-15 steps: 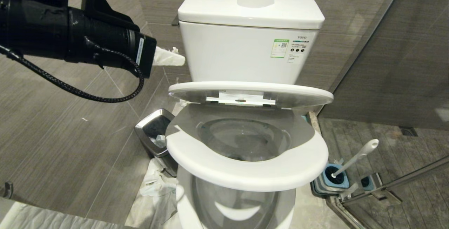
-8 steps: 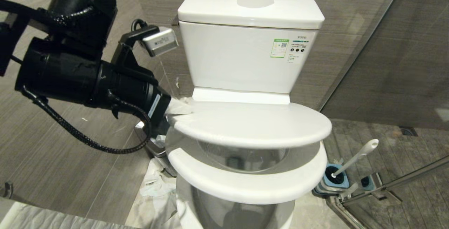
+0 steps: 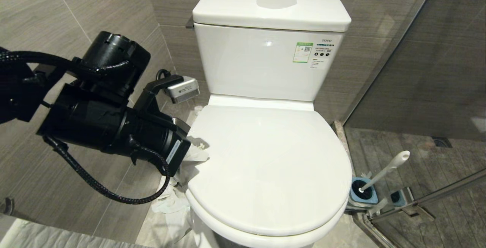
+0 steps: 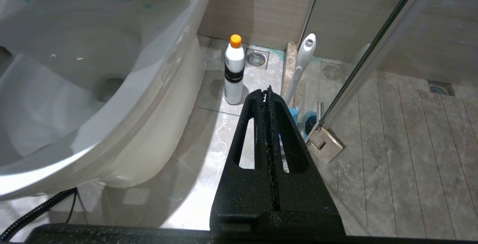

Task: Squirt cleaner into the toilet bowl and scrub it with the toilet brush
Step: Close the toilet lid

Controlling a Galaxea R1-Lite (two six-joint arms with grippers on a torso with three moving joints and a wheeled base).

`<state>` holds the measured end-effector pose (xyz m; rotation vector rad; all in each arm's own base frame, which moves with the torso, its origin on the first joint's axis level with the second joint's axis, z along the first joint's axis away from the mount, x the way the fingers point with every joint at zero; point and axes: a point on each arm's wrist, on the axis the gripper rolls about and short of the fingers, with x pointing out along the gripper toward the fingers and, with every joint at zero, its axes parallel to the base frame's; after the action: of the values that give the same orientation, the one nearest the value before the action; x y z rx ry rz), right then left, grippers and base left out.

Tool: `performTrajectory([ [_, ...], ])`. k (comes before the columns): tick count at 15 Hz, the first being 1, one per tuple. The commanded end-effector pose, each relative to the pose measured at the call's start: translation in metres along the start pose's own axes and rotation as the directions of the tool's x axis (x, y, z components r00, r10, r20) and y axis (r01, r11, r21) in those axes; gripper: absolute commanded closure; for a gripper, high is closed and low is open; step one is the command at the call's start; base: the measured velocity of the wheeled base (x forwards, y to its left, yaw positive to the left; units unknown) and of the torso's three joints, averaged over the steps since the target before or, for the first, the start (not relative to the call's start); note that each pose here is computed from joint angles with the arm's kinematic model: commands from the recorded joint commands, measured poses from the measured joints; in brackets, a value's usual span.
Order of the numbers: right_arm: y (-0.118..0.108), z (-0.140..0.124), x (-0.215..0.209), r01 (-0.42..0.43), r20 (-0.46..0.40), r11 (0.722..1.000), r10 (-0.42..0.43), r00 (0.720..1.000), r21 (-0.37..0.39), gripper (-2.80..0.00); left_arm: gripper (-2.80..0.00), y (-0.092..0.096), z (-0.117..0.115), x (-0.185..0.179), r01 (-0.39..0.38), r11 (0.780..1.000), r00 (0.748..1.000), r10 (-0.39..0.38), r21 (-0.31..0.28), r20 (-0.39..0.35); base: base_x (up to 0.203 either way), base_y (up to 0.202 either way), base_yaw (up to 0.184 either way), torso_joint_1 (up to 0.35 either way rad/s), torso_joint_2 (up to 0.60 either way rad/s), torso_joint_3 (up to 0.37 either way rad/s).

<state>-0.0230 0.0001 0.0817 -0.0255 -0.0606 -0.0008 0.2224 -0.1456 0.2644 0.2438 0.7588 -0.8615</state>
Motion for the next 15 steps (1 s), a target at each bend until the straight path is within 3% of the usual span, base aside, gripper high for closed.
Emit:
performTrajectory([
  [1, 0.000, -0.007, 0.002, -0.001, -0.025, 1.000, 0.001, 1.000, -0.001, 0.00, 0.00, 0.002, -0.003, 0.005, 0.000, 1.000, 1.000, 0.000, -0.023, -0.025, 0.000, 0.000, 0.000, 0.000, 0.00, 0.000],
  [5, 0.000, -0.007, 0.002, -0.001, -0.024, 1.000, 0.001, 1.000, -0.001, 0.00, 0.00, 0.005, -0.012, 0.018, -0.010, 0.992, 0.997, 0.000, -0.125, -0.073, 0.000, 0.000, 0.000, 0.000, 0.00, 0.000],
  [8, 0.000, -0.007, 0.002, -0.002, -0.025, 1.000, 0.002, 1.000, -0.001, 0.00, 0.00, 0.010, -0.013, 0.037, -0.055, 0.981, 0.998, 0.048, -0.187, -0.038, 0.000, 0.000, 0.000, 0.000, 0.00, 0.000],
  [12, 0.000, -0.007, 0.002, -0.001, -0.025, 1.000, 0.001, 1.000, 0.000, 0.00, 0.00, 0.019, -0.017, 0.061, -0.103, 0.979, 0.992, 0.114, -0.176, 0.050, 0.000, 0.000, 0.000, 0.000, 0.00, 0.000],
  [15, 0.000, -0.007, 0.002, -0.001, -0.025, 1.000, 0.001, 1.000, -0.001, 0.00, 0.00, 0.021, -0.025, 0.073, -0.130, 0.976, 0.987, 0.144, -0.173, 0.071, 0.000, 0.000, 0.000, 0.000, 0.00, 0.000],
])
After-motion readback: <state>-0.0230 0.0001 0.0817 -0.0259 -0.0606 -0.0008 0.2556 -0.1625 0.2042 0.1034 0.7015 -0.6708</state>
